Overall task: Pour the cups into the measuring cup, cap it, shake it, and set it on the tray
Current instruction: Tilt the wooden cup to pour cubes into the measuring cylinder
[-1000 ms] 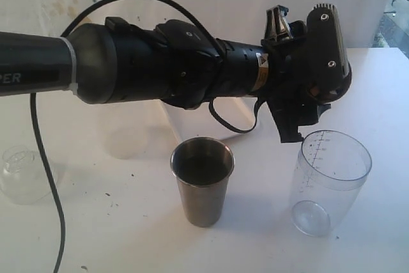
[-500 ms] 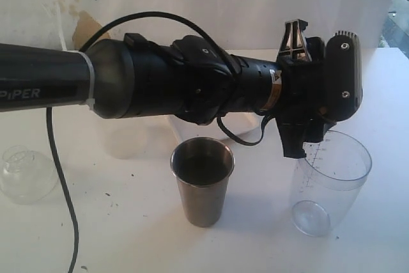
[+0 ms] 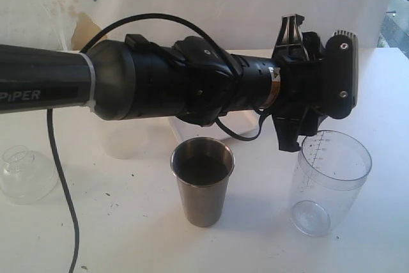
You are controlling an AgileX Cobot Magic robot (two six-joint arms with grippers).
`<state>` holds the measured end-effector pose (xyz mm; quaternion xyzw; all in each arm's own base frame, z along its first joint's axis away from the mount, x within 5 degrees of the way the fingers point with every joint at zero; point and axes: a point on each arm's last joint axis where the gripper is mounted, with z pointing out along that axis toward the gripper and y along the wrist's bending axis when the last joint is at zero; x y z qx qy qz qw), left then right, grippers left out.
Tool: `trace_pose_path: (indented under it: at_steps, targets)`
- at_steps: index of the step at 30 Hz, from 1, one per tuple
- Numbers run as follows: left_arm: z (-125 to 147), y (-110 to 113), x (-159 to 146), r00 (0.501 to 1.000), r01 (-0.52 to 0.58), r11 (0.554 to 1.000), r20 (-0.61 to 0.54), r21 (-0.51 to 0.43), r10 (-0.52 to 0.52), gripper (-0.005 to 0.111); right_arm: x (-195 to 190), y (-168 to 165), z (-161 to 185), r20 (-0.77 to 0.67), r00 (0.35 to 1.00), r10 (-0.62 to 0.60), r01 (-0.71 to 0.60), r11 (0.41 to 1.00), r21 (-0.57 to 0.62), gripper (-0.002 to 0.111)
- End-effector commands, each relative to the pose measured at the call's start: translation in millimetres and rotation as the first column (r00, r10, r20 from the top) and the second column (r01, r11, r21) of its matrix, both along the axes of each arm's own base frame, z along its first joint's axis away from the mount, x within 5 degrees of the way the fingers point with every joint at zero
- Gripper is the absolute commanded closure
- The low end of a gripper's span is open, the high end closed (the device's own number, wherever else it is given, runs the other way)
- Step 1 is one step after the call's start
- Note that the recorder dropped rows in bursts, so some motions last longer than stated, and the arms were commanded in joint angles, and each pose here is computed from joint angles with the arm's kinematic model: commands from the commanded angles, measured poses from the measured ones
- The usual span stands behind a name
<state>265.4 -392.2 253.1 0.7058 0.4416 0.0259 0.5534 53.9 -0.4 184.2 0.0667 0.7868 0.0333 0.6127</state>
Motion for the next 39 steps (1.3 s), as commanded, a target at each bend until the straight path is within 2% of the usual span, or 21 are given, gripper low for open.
trace_pose_path:
  at_steps: [1,13,22,39]
  targets:
    - [7,-4,-5,1.000,0.000,1.000,0.016,-0.013,0.000,0.107,0,0,-1,0.002,1.000,-0.006,0.006,1.000,0.002,0.108]
    - [7,-7,-11,0.999,0.027,1.000,0.029,-0.003,-0.027,0.107,0,0,-1,0.002,1.000,-0.006,0.006,1.000,0.002,0.108]
    - [8,-3,-4,0.987,-0.014,0.997,0.162,0.075,0.001,0.107,0,0,-1,0.002,1.000,-0.006,0.006,1.000,0.002,0.108]
    - [10,-11,-17,0.975,-0.047,0.995,0.220,0.093,0.025,0.107,0,1,-1,0.002,1.000,0.014,-0.014,1.000,0.002,0.108]
